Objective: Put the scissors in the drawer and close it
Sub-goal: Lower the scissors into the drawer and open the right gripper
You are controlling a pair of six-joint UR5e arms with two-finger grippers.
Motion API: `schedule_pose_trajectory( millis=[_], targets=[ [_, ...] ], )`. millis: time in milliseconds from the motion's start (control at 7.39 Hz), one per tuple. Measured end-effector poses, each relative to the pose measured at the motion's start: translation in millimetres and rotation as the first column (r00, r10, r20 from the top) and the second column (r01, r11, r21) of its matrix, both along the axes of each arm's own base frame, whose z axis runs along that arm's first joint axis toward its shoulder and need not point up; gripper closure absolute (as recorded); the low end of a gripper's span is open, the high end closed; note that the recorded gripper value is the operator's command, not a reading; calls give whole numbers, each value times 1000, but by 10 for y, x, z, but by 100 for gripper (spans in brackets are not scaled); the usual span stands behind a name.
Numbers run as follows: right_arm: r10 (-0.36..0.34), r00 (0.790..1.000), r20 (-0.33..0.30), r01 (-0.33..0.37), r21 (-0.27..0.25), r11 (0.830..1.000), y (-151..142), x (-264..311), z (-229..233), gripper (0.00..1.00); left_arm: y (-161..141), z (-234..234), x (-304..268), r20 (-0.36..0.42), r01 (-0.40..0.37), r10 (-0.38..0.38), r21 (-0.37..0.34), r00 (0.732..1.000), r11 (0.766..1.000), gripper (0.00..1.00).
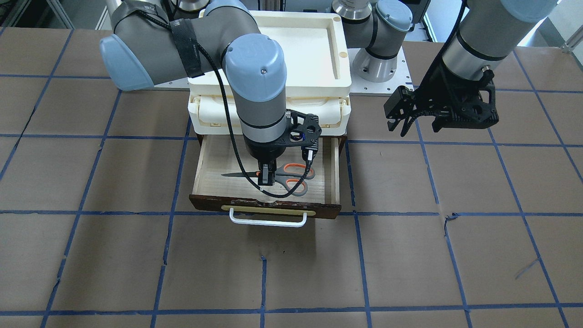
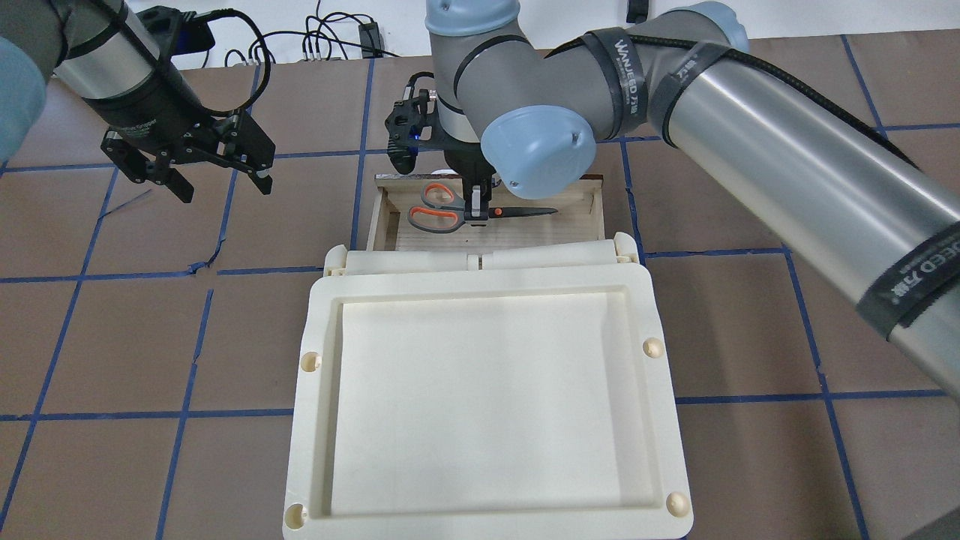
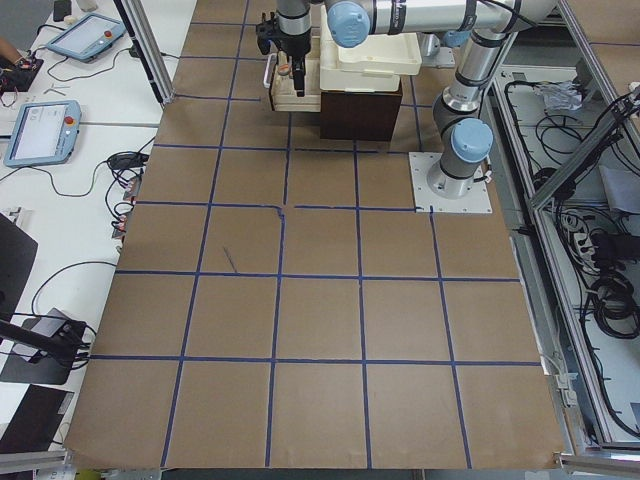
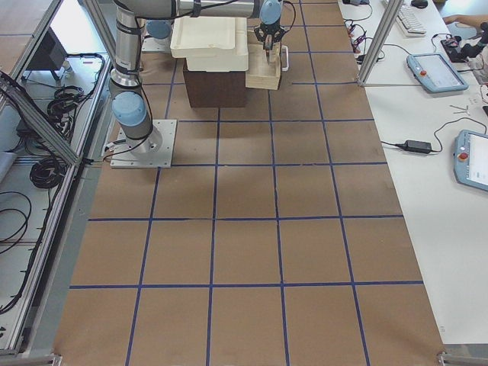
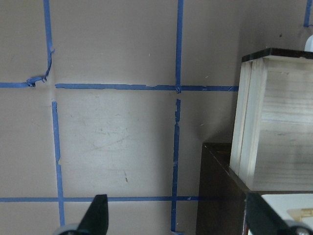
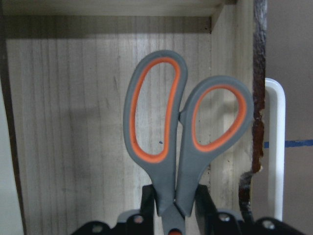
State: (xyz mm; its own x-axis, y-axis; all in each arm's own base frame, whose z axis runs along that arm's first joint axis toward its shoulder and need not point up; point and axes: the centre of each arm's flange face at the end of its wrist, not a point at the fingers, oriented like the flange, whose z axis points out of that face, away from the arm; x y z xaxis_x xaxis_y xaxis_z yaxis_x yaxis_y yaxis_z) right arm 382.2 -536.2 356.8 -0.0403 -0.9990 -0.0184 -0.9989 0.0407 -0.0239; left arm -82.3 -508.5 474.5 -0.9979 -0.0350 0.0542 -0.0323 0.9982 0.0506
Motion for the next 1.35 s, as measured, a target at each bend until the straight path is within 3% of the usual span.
schedule_pose_trajectory(
  millis=[947,1353],
  targets=[
    [-47,998,-30,48,26,999,86,-3,-320,97,2,-5,-6,0,1,-1,1,1000,1000,0],
    [-31,999,-25,31,21,999,89,-2,-352,65,0,-1,2,0,0,0,0,1000,1000,0]
  ],
)
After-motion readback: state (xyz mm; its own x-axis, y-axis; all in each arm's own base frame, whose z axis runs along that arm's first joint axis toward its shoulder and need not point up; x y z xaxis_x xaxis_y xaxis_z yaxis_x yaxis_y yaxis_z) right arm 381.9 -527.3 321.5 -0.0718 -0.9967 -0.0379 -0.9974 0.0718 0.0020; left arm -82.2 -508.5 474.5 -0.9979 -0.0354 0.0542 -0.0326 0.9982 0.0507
